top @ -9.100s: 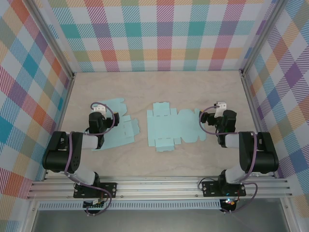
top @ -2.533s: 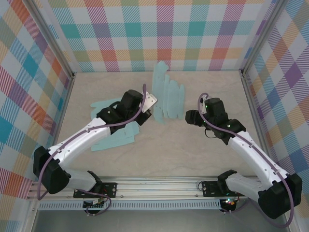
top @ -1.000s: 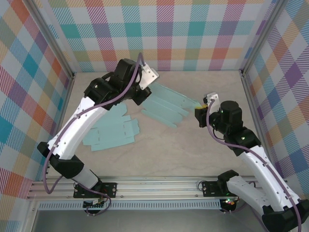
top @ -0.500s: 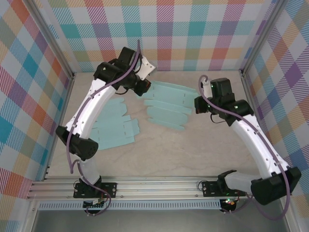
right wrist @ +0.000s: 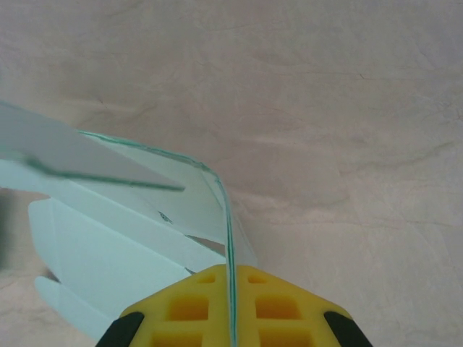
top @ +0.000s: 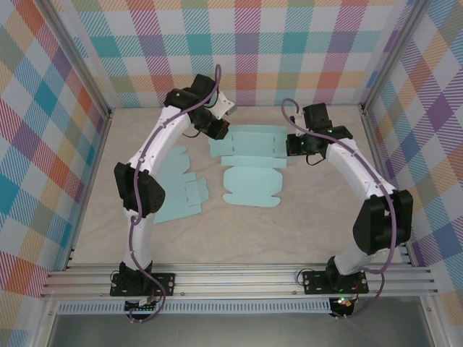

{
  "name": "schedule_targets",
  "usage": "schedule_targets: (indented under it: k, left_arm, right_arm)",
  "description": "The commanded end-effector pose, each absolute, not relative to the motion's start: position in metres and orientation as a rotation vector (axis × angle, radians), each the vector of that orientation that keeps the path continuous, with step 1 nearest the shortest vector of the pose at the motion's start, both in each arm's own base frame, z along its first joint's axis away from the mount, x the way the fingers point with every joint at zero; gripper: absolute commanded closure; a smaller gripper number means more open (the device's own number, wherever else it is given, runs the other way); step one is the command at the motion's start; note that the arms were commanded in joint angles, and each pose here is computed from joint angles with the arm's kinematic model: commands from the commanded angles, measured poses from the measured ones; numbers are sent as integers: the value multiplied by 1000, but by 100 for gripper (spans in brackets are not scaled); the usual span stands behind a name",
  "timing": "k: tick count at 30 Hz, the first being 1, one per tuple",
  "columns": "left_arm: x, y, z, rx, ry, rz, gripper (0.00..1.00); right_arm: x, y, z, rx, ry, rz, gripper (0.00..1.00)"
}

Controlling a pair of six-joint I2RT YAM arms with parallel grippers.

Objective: Fold the paper box

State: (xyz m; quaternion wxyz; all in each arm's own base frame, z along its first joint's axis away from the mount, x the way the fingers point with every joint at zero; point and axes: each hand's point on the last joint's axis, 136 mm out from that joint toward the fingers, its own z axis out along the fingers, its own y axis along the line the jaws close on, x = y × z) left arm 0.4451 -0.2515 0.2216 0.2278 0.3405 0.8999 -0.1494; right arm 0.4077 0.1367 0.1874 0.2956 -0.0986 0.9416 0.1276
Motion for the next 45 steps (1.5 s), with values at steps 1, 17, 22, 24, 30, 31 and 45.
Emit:
schedule_targets:
  k: [1,17,22,24,30,31,45]
  left_arm:
    - [458,-244,205,967,2442,-328,100]
    - [443,-250,204,1236,2085,-312,46]
    - [461,-247,237,1223,1990,-258,30]
    - [466,-246,240,1241,1978,-246,28]
    - [456,-262,236,1367,1966,-358,29]
    - [454,-263,234,1383,1965,-363,29]
    - [441,-274,189,1549,2007,-236,24]
  right_arm:
    - [431,145,191,-349,2369,345,100]
    - [414,179,138,-695,2196,464,100]
    - [407,183,142,-753,2183,463,100]
    - [405,184,143,-759,2178,462,100]
    - [403,182,144,-761,2184,452,100]
    - [402,182,143,-761,2189,452,100]
    - [397,185,139,-770,2218,493,100]
